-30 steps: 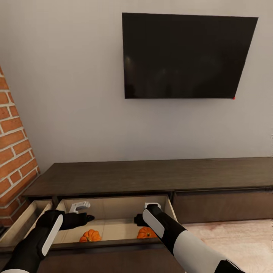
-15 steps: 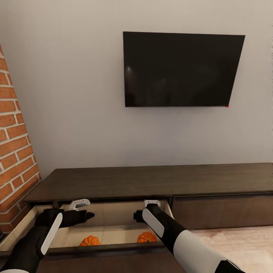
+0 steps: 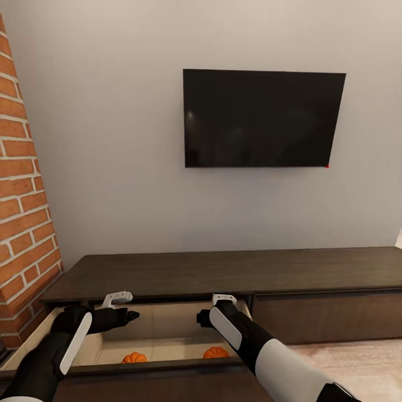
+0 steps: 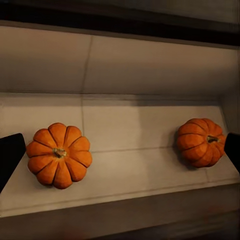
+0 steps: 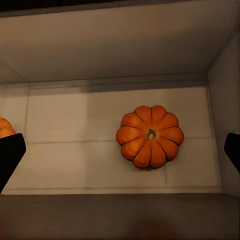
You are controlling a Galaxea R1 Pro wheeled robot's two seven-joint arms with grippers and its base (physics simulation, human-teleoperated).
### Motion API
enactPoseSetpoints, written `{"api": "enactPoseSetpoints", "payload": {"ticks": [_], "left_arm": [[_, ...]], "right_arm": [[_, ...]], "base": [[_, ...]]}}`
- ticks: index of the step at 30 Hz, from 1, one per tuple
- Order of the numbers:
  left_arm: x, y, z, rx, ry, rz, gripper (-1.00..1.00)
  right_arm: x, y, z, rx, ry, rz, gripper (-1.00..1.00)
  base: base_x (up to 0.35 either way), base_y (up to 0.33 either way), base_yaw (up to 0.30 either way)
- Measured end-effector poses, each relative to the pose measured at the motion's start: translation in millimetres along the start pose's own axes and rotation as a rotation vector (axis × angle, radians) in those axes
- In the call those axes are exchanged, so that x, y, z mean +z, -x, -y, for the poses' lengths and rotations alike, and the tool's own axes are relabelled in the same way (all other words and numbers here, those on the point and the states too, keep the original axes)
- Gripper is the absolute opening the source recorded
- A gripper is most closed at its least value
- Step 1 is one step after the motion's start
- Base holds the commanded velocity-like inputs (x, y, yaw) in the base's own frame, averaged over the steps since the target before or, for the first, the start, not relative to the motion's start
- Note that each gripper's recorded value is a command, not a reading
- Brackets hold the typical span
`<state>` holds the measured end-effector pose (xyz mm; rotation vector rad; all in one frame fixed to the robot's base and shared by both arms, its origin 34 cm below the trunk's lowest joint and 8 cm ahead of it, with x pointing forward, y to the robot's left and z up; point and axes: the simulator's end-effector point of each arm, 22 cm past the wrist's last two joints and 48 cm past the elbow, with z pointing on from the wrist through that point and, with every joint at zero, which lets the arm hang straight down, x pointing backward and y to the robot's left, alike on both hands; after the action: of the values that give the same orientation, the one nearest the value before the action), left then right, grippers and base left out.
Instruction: Place each of the two pumpkins and all three candles from the living room inside a cabinet in the living room (use any cabinet), then make sure every cabinet is closed, and position the cauldron so it is next to a table in the living room.
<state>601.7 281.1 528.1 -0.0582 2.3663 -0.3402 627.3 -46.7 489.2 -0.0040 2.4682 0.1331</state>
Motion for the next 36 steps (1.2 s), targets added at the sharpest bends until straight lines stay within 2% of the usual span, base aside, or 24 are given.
{"api": "enactPoseSetpoints", "payload": {"ticks": [14,21,32,36], "left_arm": [[-16.4,27,7,0.000,0.001,0.000,1.00],[-25.3,42,12,0.002,0.000,0.004,1.00],[-39.7,65,19,0.005,-0.001,0.010,1.00],[-44.0,72,21,0.006,-0.001,0.009,1.00]], "right_arm": [[-19.3,31,-3,0.014,0.000,0.024,1.00],[-28.8,44,-4,0.014,0.000,0.025,1.00],[-44.2,64,-7,0.015,0.001,0.028,1.00],[-49.4,72,-7,0.015,0.001,0.029,1.00]], "base": [[-0.001,0.000,0.000],[-0.185,0.000,0.000],[-0.024,0.000,0.000],[-0.211,0.000,0.000]]}}
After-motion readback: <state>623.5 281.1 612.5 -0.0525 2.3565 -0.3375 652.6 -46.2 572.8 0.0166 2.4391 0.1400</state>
